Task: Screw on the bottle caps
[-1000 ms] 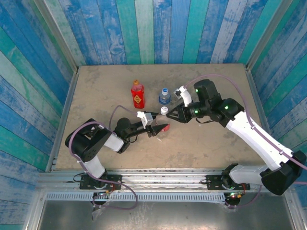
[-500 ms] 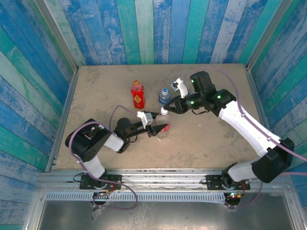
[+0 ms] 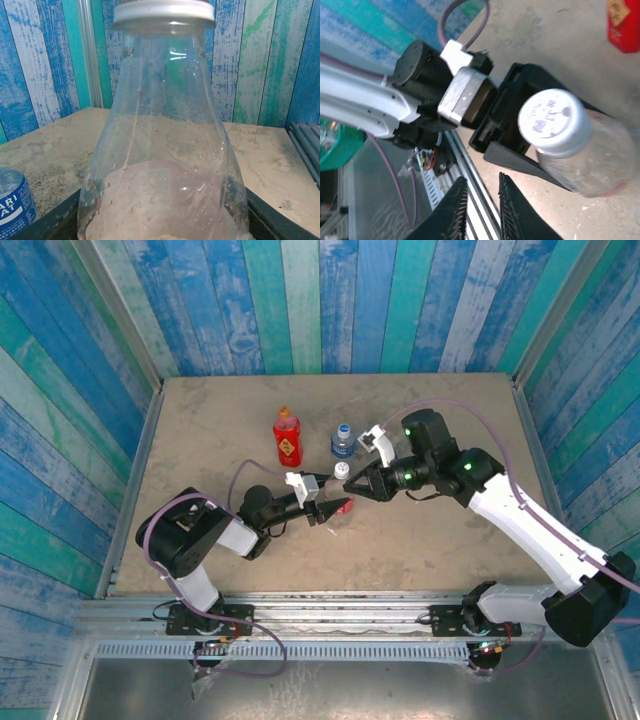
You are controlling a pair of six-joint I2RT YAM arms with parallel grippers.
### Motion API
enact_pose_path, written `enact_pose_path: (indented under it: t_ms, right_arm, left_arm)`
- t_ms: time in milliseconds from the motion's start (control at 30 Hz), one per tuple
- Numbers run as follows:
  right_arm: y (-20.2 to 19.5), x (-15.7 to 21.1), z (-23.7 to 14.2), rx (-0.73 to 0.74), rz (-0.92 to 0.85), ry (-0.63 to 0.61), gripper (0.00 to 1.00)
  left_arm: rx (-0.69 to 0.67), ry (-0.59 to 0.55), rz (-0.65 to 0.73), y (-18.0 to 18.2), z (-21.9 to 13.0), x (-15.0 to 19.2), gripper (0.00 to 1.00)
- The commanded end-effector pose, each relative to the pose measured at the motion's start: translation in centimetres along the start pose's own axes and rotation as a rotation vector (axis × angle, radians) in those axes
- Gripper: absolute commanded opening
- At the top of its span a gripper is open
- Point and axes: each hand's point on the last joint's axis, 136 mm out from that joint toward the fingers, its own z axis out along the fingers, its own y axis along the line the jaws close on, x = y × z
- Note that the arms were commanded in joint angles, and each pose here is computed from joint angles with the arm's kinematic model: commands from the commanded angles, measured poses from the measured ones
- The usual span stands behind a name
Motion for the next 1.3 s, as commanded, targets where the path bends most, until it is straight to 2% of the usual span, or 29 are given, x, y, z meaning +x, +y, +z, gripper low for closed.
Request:
enact_pose_path:
  t_ms: [0, 100, 267, 367, 733, 800, 900, 1033, 1100, 1200, 1267]
  right_arm:
    - [-1.5, -2.4, -1.3, 0.104, -0.023, -0.095, 0.30]
    - [-3.4, -4.0, -1.5, 0.158, -0.008, -0.122, 0.36]
    - [-2.9, -5.0, 0.3, 0.068, -0.005, -0.066, 0.31]
    - [-2.4, -4.2, 1.1, 0.007, 0.004, -0.011, 0.25]
    - [1.2, 0.5, 0.8, -0.141, 0.000, 0.068, 0.17]
    - [1.9, 0.4, 0.5, -0.142, -0.024, 0.054, 0.17]
    - [1.1, -0.7, -0.2, -0.059, -0.054, 0.001, 0.21]
    - [-0.3, -2.9, -0.9, 0.032, -0.066, -0.077, 0.29]
    - [-2.1, -4.1, -1.4, 0.094, -0.047, -0.121, 0.36]
    - [-2.7, -4.7, -0.5, 0.092, -0.051, -0.095, 0.39]
    - [-2.6, -4.8, 0.0, 0.076, -0.060, -0.058, 0.36]
  left_arm:
    - [-0.030, 0.141, -0.059, 0.3, -0.6, 3.9, 0.62]
    - [-0.027, 0.138, -0.061, 0.3, -0.6, 4.0, 0.62]
    - [-0.028, 0.137, -0.061, 0.3, -0.5, 3.9, 0.62]
    - [-0.030, 0.137, -0.061, 0.4, -0.5, 3.9, 0.62]
    - [-0.046, 0.140, -0.059, 0.7, -0.5, 3.9, 0.62]
    - [-0.047, 0.139, -0.054, 0.7, -0.5, 3.7, 0.62]
    - [-0.044, 0.139, -0.052, 0.7, -0.5, 3.7, 0.62]
    - [-0.044, 0.141, -0.050, 0.6, -0.6, 3.7, 0.62]
    - [-0.041, 0.141, -0.050, 0.6, -0.6, 3.6, 0.62]
    - [-0.035, 0.137, -0.053, 0.4, -0.6, 3.6, 0.62]
    - [-0.039, 0.141, -0.052, 0.5, -0.6, 3.7, 0.62]
